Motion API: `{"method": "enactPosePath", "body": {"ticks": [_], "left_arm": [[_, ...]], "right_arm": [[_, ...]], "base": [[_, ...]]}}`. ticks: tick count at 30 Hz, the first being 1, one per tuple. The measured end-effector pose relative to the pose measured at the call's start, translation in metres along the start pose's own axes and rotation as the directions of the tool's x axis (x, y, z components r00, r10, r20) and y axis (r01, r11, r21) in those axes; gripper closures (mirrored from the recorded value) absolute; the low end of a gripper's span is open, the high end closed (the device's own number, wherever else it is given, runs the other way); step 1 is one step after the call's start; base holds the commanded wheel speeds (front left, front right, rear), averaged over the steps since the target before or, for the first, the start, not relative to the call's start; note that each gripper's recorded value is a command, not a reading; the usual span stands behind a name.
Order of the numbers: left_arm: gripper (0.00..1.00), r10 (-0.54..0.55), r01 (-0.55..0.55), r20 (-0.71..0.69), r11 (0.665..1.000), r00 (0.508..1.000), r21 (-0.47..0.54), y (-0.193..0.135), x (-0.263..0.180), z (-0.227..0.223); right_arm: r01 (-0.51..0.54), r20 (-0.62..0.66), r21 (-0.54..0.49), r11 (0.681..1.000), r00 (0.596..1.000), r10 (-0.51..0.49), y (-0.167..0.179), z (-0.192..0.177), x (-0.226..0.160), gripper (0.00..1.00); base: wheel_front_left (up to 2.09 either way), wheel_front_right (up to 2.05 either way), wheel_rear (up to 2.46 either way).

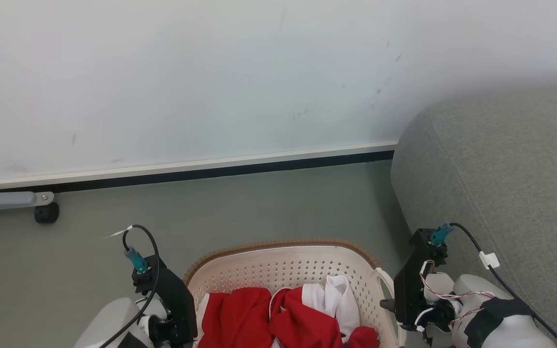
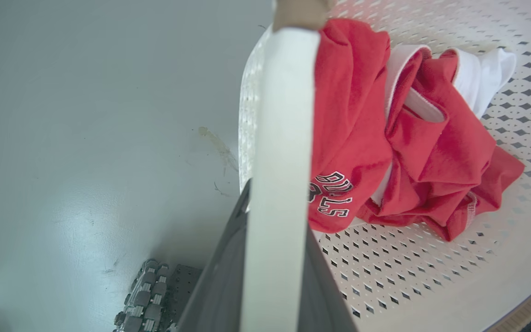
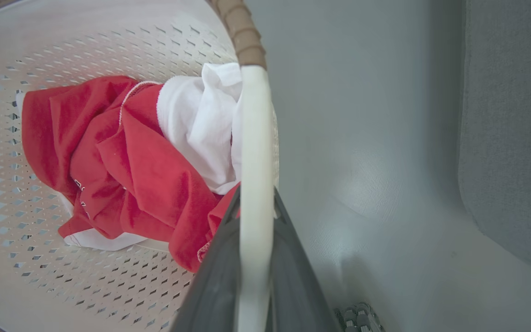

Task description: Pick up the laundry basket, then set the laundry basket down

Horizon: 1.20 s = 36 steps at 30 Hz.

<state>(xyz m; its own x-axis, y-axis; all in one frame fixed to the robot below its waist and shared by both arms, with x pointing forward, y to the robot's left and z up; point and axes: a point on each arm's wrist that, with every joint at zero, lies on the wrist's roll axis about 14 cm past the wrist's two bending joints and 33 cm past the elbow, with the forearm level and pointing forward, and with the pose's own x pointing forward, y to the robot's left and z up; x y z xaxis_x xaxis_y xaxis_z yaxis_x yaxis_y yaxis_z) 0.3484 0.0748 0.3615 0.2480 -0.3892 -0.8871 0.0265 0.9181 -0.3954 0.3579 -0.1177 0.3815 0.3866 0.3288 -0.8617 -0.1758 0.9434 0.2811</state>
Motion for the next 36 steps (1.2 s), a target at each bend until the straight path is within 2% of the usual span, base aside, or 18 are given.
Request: {"method": "enactPosePath", "body": {"ticks": [20,36], "left_arm": [[1.00,0.002,-0.002,0.029,1.000,1.000,0.000,0.003,0.004,0.005],[1.00,0.014,-0.018,0.101,0.999,0.995,0.037,0.004,0.033,0.036]], "right_arm": [[-0.010,0.004,-0.015,1.000,1.000,0.010,0.001,0.002,0.005,1.00],[-0.003,0.064,-0.053,0.999,0.998,0.006,-0.014,0.023,0.031,1.00]], "base": [[0.00,0.00,0.00],[0.00,0.00,0.00]]}}
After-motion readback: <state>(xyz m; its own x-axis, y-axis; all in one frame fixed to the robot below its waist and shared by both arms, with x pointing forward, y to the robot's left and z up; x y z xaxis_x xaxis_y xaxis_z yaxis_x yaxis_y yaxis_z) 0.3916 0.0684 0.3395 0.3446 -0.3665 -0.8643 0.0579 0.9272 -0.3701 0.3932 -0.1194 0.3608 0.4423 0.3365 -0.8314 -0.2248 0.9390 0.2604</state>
